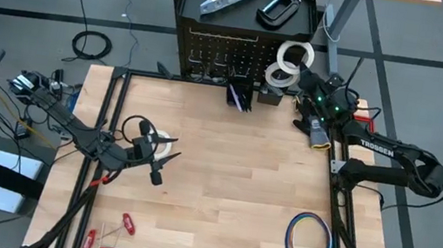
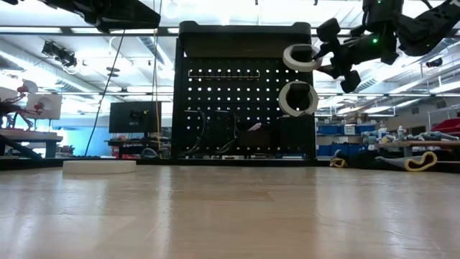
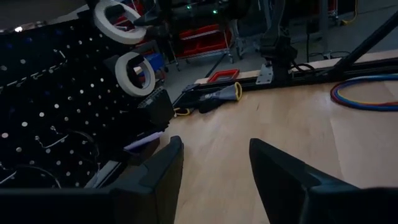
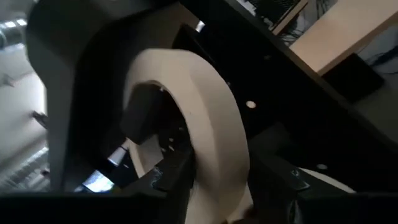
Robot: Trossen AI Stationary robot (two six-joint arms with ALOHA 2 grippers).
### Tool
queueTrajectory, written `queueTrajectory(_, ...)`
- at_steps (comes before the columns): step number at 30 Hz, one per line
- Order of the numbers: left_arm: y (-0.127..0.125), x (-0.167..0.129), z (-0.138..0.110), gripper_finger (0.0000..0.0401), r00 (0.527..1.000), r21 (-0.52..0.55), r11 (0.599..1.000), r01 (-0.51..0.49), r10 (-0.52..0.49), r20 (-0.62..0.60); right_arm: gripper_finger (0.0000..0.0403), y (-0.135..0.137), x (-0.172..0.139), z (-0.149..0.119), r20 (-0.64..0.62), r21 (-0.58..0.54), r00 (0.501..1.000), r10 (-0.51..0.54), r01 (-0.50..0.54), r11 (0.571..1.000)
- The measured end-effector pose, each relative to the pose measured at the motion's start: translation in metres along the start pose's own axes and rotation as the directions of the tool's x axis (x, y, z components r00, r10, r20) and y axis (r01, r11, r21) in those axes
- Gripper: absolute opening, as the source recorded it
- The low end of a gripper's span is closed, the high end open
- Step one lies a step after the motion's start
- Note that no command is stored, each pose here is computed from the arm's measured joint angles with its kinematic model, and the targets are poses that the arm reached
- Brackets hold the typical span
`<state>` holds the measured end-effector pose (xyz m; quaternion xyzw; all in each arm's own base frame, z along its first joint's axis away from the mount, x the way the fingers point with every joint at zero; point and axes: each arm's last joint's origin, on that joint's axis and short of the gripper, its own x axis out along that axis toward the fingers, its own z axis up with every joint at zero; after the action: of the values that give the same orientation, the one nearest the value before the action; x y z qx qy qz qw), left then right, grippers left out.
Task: Hang tools onto peg board
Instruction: Hang the white masking tape on the peg board
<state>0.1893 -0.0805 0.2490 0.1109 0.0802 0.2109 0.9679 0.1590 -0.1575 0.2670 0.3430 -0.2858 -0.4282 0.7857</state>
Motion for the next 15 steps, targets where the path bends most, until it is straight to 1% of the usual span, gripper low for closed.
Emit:
queueTrajectory(4,0.001,0.001,0.000,0.0190,1.000,-0.022,1.000,-0.010,0.010,-0.004,0.0181,-0.002,0.000,-0.002,-0.015,-0.046,1.000,-0.016,0.015,0.999)
queueTrajectory(9,0.005,0.002,-0.004,0.0193,0.999,-0.027,0.999,-0.028,0.027,-0.031,0.0214,0.000,0.000,0.000,0.000,-0.116,1.000,0.003,-0.003,0.993)
queueTrajectory(12,0.009,0.000,-0.004,0.0194,0.998,-0.053,0.997,-0.051,0.049,-0.040,0.0226,0.006,-0.001,0.001,0.011,-0.176,0.998,0.057,-0.054,0.983)
queueTrajectory(15,0.014,-0.003,-0.003,0.0194,0.996,-0.063,0.995,-0.079,0.076,-0.049,0.0230,0.014,-0.004,-0.001,0.015,-0.283,0.993,0.115,-0.106,0.953)
